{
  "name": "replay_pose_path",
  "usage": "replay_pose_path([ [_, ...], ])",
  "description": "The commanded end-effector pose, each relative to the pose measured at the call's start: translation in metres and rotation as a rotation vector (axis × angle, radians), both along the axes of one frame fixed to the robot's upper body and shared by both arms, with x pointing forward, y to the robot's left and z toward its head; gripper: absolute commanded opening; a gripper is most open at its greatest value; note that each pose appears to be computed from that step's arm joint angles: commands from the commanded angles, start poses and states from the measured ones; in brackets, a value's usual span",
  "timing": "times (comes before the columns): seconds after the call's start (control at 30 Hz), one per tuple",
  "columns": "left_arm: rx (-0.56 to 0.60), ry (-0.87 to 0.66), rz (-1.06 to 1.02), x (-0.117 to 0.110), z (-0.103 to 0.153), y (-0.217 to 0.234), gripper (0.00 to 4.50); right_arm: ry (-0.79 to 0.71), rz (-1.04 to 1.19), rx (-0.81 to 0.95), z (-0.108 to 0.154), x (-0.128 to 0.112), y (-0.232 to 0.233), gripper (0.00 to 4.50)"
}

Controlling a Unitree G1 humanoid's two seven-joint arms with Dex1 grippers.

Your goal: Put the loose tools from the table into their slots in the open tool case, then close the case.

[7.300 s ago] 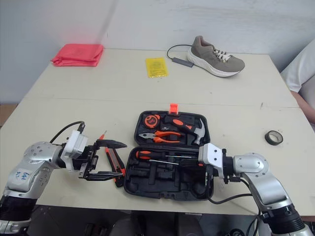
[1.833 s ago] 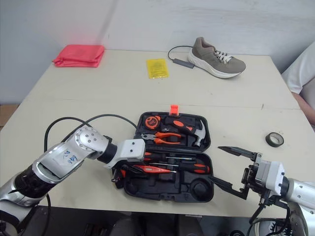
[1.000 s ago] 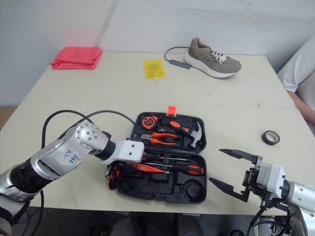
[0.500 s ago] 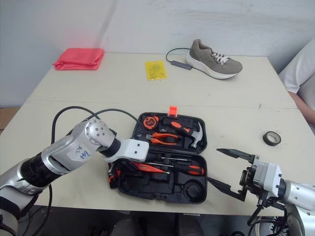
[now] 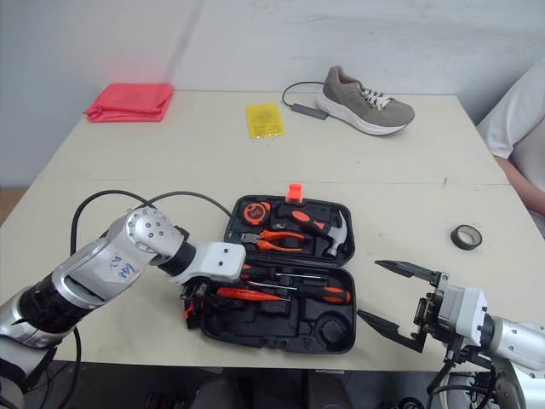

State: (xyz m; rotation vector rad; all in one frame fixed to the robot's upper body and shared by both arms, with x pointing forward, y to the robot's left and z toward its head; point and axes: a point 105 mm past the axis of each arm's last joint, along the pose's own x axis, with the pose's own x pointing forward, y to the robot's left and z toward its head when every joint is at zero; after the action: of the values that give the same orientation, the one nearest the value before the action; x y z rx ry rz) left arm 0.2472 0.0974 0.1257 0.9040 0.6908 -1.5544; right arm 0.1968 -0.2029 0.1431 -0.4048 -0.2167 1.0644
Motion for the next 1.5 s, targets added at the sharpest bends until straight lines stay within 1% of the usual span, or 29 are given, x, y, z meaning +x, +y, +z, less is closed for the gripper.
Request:
replay_pose_path([
  [0.03, -0.024, 0.018, -0.025, -0.008, 0.027, 0.008, 2.37, -0.03, -0.001, -0.003, 0.004, -0.002, -0.004, 4.5],
  [0.13, -0.061, 0.01, -0.013, -0.004, 0.037, 0.014, 2.37, -0.025, -0.001, -0.004, 0.003, -0.002, -0.006, 4.5],
  [0.2, -0.123, 0.008, -0.027, -0.002, 0.04, 0.016, 2.37, -0.022, 0.001, -0.004, 0.002, -0.002, -0.007, 4.5],
  [0.23, -0.169, 0.005, -0.049, -0.001, 0.042, 0.015, 2.37, -0.022, 0.002, -0.002, 0.002, -0.002, -0.007, 4.5],
  [0.3, -0.312, -0.002, -0.034, 0.004, 0.047, 0.011, 2.37, -0.02, 0.002, -0.001, 0.002, -0.003, -0.006, 4.5],
  [0.4, -0.503, -0.022, -0.063, 0.007, 0.052, 0.007, 1.54, -0.018, -0.002, 0.003, 0.003, -0.002, -0.005, 4.5],
  [0.43, -0.56, -0.013, -0.054, 0.008, 0.051, 0.008, 1.13, -0.017, -0.004, 0.004, 0.003, -0.002, -0.005, 4.5],
  [0.5, -0.599, -0.036, -0.044, 0.012, 0.043, 0.01, 0.12, -0.016, -0.01, 0.007, 0.003, -0.002, -0.004, 4.5],
  [0.53, -0.629, -0.036, -0.052, 0.011, 0.04, 0.008, 0.05, -0.016, -0.014, 0.009, 0.004, -0.002, -0.004, 4.5],
  [0.6, -0.671, -0.036, -0.052, 0.011, 0.034, 0.005, 0.05, -0.014, -0.019, 0.011, 0.003, -0.002, -0.004, 4.5],
  [0.83, -0.664, -0.004, -0.01, 0.003, 0.006, -0.004, 0.05, -0.005, -0.045, 0.013, 0.002, -0.002, -0.005, 4.5],
  [0.93, -0.641, -0.008, 0.034, 0.005, -0.001, -0.003, 0.05, -0.002, -0.05, 0.012, 0.001, -0.003, -0.006, 4.5],
  [1.0, -0.639, -0.019, 0.038, 0.006, -0.003, -0.004, 0.05, 0.0, -0.052, 0.013, 0.001, -0.002, -0.007, 4.5],
  [1.17, -0.561, -0.021, 0.034, 0.005, -0.013, 0.0, 0.05, 0.001, -0.05, 0.016, 0.0, -0.003, -0.007, 4.5],
  [1.27, -0.533, -0.028, 0.046, 0.006, -0.017, 0.002, 0.05, 0.001, -0.048, 0.016, -0.001, -0.002, -0.007, 4.5],
  [1.5, -0.503, -0.006, 0.072, 0.006, -0.027, 0.005, 0.05, 0.001, -0.045, 0.019, 0.0, -0.002, -0.003, 4.5],
])
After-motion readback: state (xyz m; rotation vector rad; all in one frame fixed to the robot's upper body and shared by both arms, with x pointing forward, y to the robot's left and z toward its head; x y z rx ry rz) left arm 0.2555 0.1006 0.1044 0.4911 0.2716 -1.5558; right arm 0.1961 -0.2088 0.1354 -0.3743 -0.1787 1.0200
